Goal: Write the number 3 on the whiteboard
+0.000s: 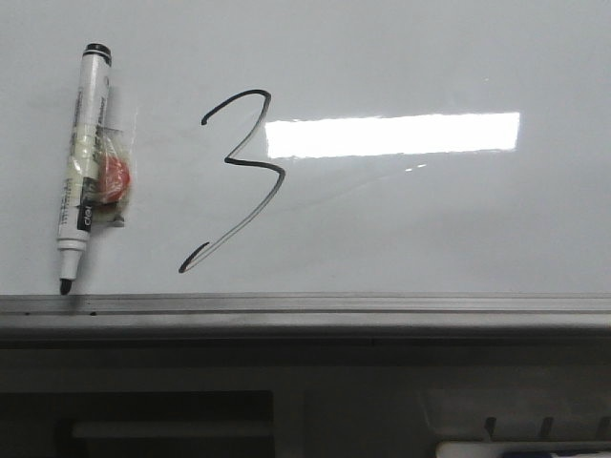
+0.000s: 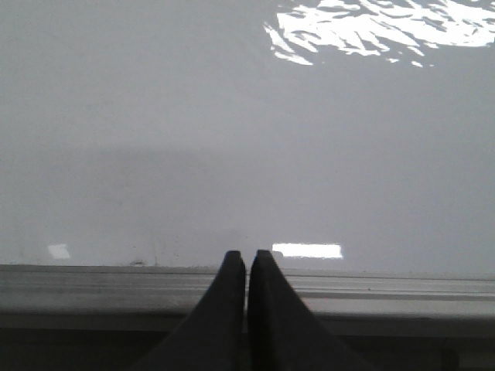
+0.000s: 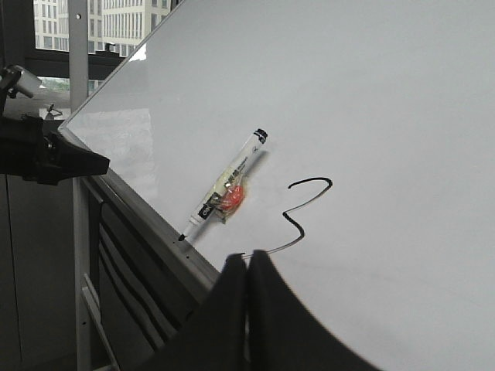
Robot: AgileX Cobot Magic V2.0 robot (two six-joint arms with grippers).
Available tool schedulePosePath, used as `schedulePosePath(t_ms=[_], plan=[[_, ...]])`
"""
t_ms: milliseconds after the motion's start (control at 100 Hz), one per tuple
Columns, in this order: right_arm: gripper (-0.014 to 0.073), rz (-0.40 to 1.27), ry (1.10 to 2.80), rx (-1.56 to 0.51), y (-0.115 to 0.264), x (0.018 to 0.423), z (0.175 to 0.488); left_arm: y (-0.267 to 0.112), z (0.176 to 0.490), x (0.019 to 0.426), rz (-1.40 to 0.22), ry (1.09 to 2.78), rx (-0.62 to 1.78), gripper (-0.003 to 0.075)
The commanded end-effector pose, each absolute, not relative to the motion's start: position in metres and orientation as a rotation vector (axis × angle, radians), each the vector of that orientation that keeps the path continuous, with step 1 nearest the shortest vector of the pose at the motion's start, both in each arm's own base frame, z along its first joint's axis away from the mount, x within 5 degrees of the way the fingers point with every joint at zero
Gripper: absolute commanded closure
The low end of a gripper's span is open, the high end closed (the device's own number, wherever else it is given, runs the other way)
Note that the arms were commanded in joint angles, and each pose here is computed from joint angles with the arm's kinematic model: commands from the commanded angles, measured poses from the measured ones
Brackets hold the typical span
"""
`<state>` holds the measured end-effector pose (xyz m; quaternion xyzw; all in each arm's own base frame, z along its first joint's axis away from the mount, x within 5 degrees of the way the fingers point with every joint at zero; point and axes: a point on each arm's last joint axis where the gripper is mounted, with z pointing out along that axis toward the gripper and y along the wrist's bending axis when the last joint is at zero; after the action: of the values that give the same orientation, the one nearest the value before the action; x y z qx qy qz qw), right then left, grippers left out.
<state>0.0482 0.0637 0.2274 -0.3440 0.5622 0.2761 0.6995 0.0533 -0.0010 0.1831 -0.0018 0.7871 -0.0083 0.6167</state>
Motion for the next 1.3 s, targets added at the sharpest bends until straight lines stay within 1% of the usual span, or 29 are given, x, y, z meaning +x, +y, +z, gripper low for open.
schedulePosePath(t_ms=[0,250,390,480,670,780,960,1050,1130,1200,1290], plan=[[0.0638,0.626,1.155,-0.713,0.063,0.048,0.244,-0.001,0.185,0.053,-0.027,1.748,-0.017,0.0741],[0.0638,0.632,1.176,-0.715,0.063,0.048,0.24,-0.001,0.185,0.053,-0.027,1.748,-0.017,0.0741],[0.0638,0.655,1.221,-0.637,0.06,0.051,0.24,-0.001,0.185,0.053,-0.027,1.75,-0.017,0.0741],[0.0638,0.632,1.254,-0.57,0.057,0.055,0.24,-0.001,0.185,0.053,-0.027,1.75,-0.017,0.0741],[0.0638,0.478,1.291,-0.468,0.047,0.064,0.239,-0.001,0.185,0.053,-0.027,1.75,-0.017,0.0741],[0.0638,0.383,1.307,-0.356,0.036,0.067,0.24,-0.001,0.185,0.053,-0.027,1.75,-0.017,0.0741],[0.0638,0.186,1.249,-0.191,0.017,0.063,0.245,-0.001,0.185,0.053,-0.027,1.75,-0.017,0.0741],[0.0638,0.072,1.215,-0.16,0.011,0.059,0.248,-0.001,0.185,0.053,-0.027,1.75,-0.017,0.0741],[0.0638,0.016,1.208,-0.12,0.007,0.056,0.248,-0.001,0.185,0.053,-0.027,1.75,-0.017,0.0741],[0.0638,-0.029,1.256,-0.089,0.004,0.055,0.243,-0.001,0.185,0.053,-0.027,1.75,-0.017,0.0741],[0.0638,-0.073,1.357,-0.053,0.0,0.055,0.226,-0.001,0.185,0.053,-0.027,1.75,-0.017,0.0741]])
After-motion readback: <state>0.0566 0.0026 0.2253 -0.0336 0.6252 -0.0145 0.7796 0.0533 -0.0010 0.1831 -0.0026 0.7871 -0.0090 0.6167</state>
